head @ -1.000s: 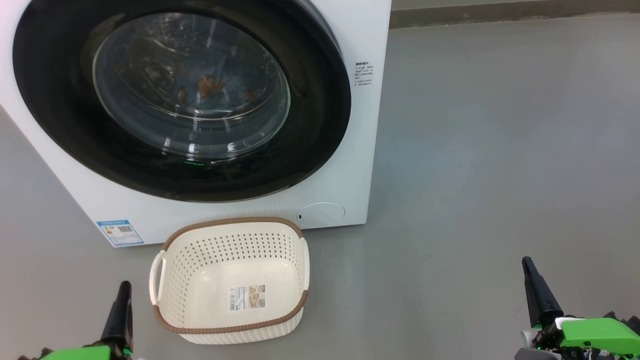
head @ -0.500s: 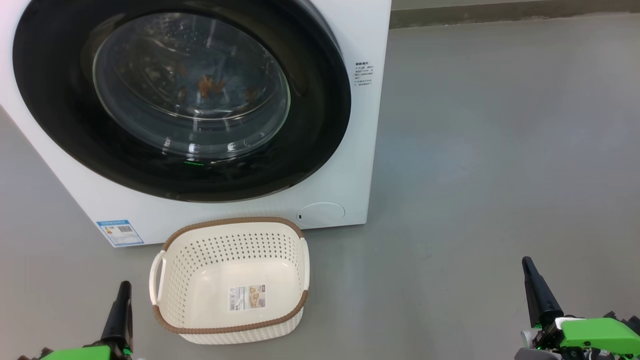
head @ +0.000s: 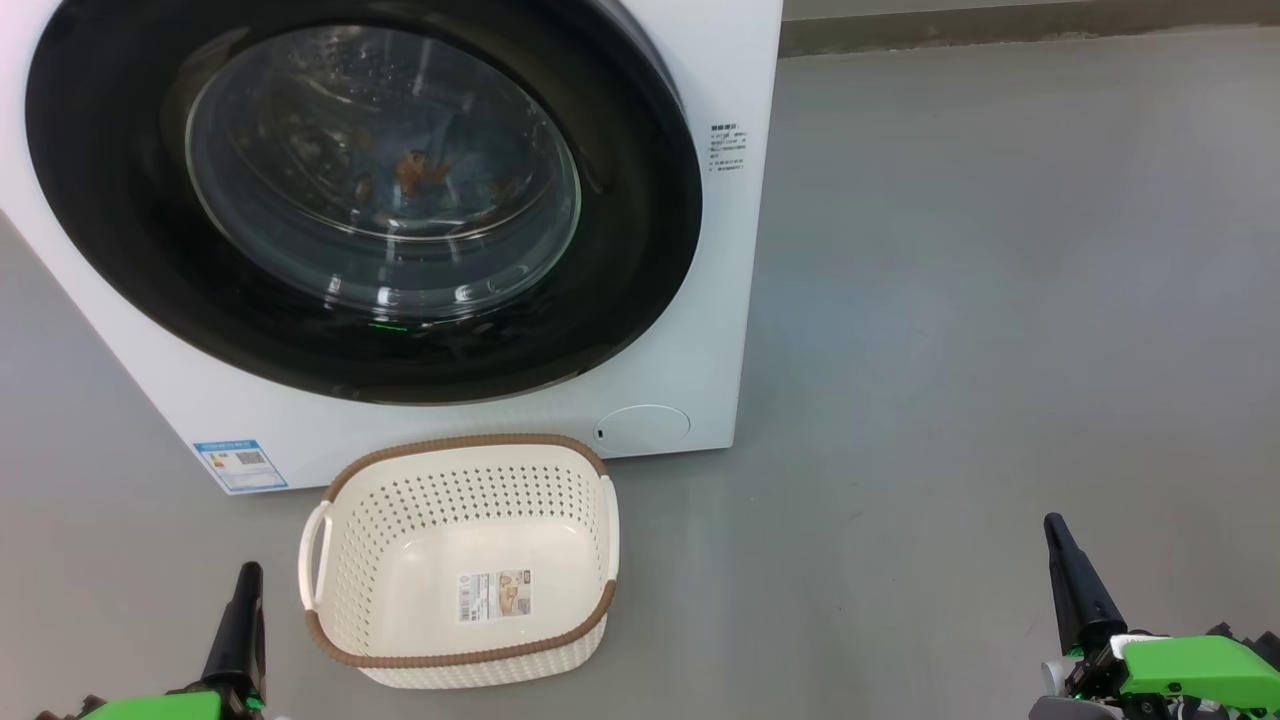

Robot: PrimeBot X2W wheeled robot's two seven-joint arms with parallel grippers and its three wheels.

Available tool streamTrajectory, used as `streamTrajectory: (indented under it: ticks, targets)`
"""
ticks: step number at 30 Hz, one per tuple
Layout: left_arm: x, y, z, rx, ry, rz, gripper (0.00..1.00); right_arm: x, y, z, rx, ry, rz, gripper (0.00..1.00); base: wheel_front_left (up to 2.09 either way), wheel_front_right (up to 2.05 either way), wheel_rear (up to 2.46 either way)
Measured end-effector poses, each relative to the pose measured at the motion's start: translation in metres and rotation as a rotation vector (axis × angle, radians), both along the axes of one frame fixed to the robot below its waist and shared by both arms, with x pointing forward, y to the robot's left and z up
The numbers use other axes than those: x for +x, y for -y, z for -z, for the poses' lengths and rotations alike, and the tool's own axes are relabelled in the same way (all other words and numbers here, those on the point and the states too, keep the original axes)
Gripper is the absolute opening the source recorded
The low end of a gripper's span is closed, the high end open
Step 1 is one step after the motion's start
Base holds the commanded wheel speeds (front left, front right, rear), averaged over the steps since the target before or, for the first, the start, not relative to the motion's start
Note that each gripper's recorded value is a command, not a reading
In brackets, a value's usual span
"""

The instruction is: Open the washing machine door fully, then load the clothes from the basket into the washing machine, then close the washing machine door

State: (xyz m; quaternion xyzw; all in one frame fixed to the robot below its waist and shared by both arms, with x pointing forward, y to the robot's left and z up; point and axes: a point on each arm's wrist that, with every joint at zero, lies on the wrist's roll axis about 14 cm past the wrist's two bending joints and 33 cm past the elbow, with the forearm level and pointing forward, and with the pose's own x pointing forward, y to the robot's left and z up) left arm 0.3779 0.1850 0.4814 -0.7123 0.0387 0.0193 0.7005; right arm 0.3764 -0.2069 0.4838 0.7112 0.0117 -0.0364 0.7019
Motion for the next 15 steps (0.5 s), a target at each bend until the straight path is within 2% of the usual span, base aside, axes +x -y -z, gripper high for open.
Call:
streamTrajectory:
  ticks: [15]
  targets:
    - [0.0,0.0,0.0,0.0,0.0,0.0,0.0,0.0,0.0,0.0,0.0,0.0,0.0,0.0,0.0,0.0,0.0]
